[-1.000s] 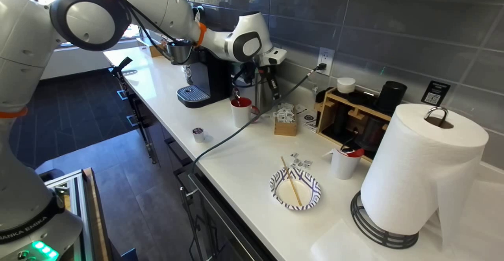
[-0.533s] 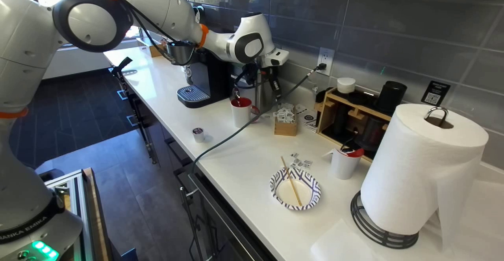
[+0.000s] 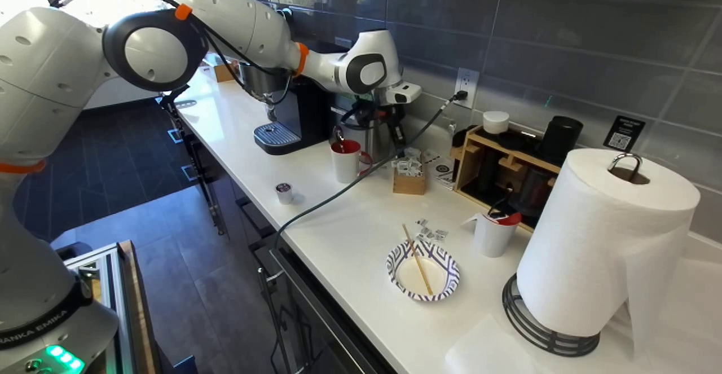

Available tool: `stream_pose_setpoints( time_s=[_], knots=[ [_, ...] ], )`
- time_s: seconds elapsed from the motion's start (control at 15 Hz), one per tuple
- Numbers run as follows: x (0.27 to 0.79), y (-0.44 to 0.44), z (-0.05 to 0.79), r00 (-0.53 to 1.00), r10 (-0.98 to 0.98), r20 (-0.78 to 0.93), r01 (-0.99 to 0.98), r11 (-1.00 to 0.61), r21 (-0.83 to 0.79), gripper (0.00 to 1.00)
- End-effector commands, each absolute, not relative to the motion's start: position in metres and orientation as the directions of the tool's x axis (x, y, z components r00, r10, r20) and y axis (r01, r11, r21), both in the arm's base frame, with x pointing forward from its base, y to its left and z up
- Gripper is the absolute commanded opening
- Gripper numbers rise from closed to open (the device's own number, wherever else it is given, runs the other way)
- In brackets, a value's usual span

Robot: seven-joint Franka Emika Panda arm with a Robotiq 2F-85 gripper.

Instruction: Put the white sachet from the counter in the wooden box.

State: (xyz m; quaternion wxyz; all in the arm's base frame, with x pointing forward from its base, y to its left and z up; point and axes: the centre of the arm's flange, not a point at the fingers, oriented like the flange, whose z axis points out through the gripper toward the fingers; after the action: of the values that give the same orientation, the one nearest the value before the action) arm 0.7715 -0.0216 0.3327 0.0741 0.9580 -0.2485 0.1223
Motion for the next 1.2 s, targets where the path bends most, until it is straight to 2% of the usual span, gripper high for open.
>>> stream_pose_setpoints(
  time_s=[0.0, 0.33, 0.6, 0.87, 1.13],
  knots=[
    [0.793, -0.024, 0.329, 0.852, -0.466, 0.237, -0.5, -0.859, 0.11, 0.35],
    [0.791, -0.023, 0.339, 0.851, -0.465, 0.244, -0.495, -0.866, 0.076, 0.72],
    [0.77, -0.019, 0.353, 0.897, -0.417, 0.149, -0.425, -0.905, 0.024, 0.99],
    [0.738, -0.024, 0.368, 0.96, -0.274, 0.051, -0.271, -0.961, -0.059, 1.0],
    [0.707, -0.046, 0.385, 0.986, -0.161, 0.039, -0.154, -0.977, -0.147, 1.0]
  ],
)
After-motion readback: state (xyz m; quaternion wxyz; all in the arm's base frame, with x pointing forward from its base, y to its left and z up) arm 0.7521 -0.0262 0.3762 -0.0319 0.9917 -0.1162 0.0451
